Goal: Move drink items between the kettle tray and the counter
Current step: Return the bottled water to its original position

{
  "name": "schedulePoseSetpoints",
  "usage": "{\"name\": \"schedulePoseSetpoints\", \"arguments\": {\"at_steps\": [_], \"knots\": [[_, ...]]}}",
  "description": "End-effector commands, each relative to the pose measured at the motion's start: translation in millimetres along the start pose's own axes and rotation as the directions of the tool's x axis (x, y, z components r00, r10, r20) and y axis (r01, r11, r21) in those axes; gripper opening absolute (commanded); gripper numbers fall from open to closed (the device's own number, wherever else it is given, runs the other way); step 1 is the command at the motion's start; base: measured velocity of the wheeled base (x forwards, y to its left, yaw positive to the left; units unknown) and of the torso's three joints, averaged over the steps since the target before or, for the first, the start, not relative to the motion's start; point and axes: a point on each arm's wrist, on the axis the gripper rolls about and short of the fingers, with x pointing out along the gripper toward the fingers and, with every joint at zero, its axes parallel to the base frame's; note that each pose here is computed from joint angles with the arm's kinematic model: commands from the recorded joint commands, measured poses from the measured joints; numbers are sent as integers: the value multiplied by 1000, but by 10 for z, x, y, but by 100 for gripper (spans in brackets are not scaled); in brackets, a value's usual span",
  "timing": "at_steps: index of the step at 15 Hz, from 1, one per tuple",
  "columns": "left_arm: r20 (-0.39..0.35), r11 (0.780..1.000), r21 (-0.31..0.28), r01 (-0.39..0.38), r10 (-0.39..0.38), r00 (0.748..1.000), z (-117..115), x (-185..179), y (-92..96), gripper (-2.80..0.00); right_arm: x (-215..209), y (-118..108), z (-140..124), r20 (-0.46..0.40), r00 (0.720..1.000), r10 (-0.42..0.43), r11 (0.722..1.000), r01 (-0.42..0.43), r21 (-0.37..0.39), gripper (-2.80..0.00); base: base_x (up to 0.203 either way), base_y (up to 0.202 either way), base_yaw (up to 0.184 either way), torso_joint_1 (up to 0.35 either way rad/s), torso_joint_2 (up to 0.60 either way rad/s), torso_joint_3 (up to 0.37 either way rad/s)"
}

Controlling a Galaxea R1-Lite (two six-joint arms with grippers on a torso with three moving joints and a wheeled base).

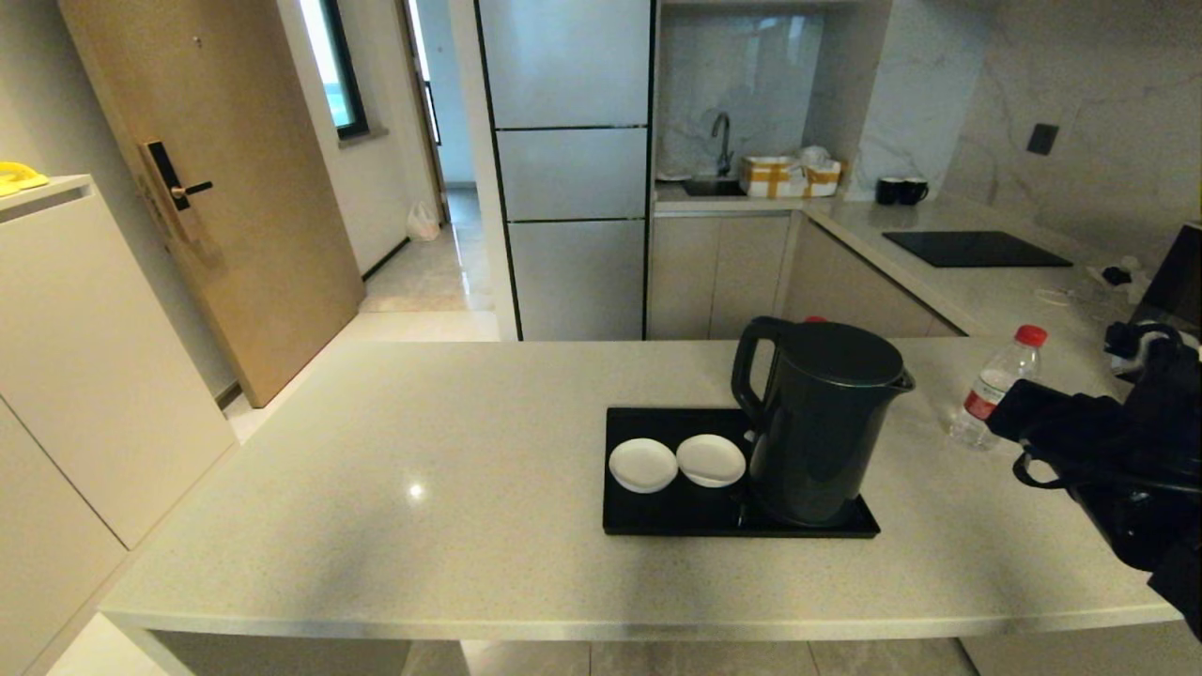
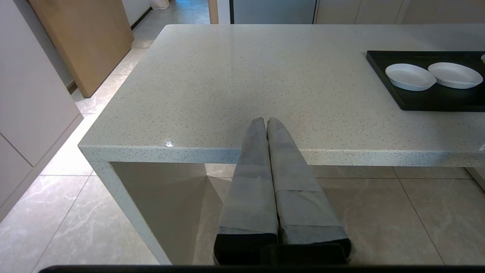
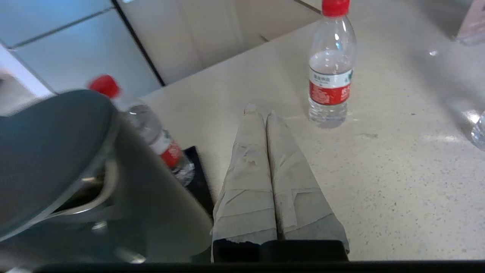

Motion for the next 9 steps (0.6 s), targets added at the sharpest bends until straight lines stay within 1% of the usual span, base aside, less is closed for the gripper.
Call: {"name": "schedulePoseSetpoints", "arguments": {"at_steps": [1, 3, 4, 5, 7, 9], "knots": [[0, 1000, 0, -1, 1, 1000, -1, 0, 0, -280, -244, 12, 270, 43, 997, 63, 996, -66, 52, -280, 0, 0, 0, 0, 0, 0], [0, 1000, 0, -1, 1, 1000, 0, 0, 0, -280, -480, 32, 416, 16, 992, 122, 990, -123, 64, -280, 0, 0, 0, 0, 0, 0], [0, 1000, 0, 0, 0, 1000, -1, 0, 0, -280, -587, 75, 426, -29, 987, 158, 986, -156, 59, -280, 0, 0, 0, 0, 0, 0], [1, 1000, 0, -2, 2, 1000, 1, 0, 0, -280, -655, 122, 409, -54, 981, 185, 982, -182, 57, -280, 0, 0, 0, 0, 0, 0], [0, 1000, 0, -1, 1, 1000, -1, 0, 0, -280, -757, 93, 481, -15, 989, 145, 988, -144, 47, -280, 0, 0, 0, 0, 0, 0], [1, 1000, 0, 0, 0, 1000, 1, 0, 0, -280, -874, 24, 591, 39, 997, 66, 998, -65, -19, -280, 0, 0, 0, 0, 0, 0]]}}
